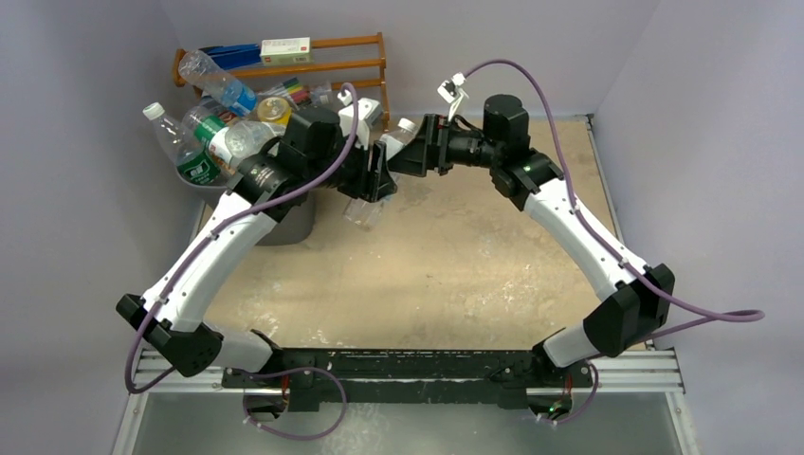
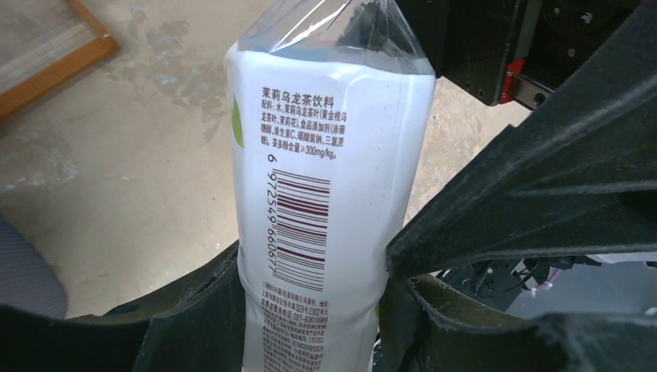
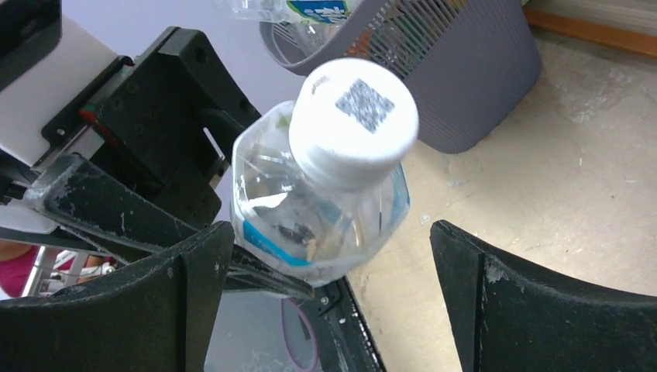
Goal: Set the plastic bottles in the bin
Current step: Pick up the plastic bottle at the center of the board, then place the plastic bottle in the trash bin.
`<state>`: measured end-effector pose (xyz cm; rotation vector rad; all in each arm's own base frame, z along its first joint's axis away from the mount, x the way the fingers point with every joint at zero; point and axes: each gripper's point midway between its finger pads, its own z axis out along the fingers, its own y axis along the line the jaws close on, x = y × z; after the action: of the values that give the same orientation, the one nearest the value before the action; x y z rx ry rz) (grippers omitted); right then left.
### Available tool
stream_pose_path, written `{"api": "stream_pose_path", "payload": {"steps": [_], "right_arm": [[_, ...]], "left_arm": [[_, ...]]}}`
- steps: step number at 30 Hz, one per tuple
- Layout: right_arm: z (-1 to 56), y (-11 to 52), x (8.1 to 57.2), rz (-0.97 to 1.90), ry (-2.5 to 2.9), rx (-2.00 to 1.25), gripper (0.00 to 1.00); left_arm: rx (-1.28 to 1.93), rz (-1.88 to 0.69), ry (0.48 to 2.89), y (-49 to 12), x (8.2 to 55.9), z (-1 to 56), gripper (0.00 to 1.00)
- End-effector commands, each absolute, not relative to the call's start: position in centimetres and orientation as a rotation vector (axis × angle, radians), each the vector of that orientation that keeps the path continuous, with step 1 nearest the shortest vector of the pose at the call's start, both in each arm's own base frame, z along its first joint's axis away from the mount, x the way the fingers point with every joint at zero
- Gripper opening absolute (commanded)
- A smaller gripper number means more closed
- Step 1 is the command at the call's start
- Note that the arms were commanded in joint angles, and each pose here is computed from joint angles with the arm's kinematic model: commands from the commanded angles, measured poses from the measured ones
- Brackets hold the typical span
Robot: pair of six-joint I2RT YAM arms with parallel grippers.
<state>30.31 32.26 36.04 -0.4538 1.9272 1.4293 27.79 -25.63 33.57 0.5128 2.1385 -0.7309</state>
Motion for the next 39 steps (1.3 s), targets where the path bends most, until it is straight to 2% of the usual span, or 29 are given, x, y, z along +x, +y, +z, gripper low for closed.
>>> {"api": "stream_pose_path", "payload": {"steps": [1, 8, 15, 22, 25, 29, 35, 39], "right_arm": [[41.8, 31.1, 27.7, 1.449, 1.780, -0.513, 1.00], [43.7, 28.3, 26.7, 1.396, 1.741, -0.458, 1.00], [41.8, 27.7, 25.3, 1.418, 1.760, -0.438, 1.00], [40.9, 27.0, 24.0, 1.419, 1.781, -0.430, 1.00], [40.6, 26.9, 23.6, 1.421, 1.786, -0.433, 1.00], [40.4, 26.7, 23.1, 1.425, 1.787, -0.437, 1.00], [39.2, 26.5, 22.6, 1.423, 1.810, -0.446, 1.00], [38.7, 26.7, 22.5, 1.441, 1.815, -0.458, 1.00]], "left_arm": [[0.463, -0.617, 2.046, -23.9, 29.6, 37.0, 0.36], [0.242, -0.411, 1.930, -17.0, 32.8, 43.3, 0.39], [-0.073, -0.188, 1.719, -8.9, 35.5, 51.5, 0.41], [-0.303, -0.248, 1.457, -4.4, 37.3, 58.7, 0.40], [-0.374, -0.271, 1.397, -2.8, 39.2, 59.8, 0.40], [-0.501, -0.273, 1.327, 2.5, 41.4, 59.5, 0.40], [-0.612, -0.251, 1.241, 11.0, 41.0, 58.8, 0.40], [-0.600, -0.280, 1.179, 13.2, 39.9, 58.6, 0.40]]}}
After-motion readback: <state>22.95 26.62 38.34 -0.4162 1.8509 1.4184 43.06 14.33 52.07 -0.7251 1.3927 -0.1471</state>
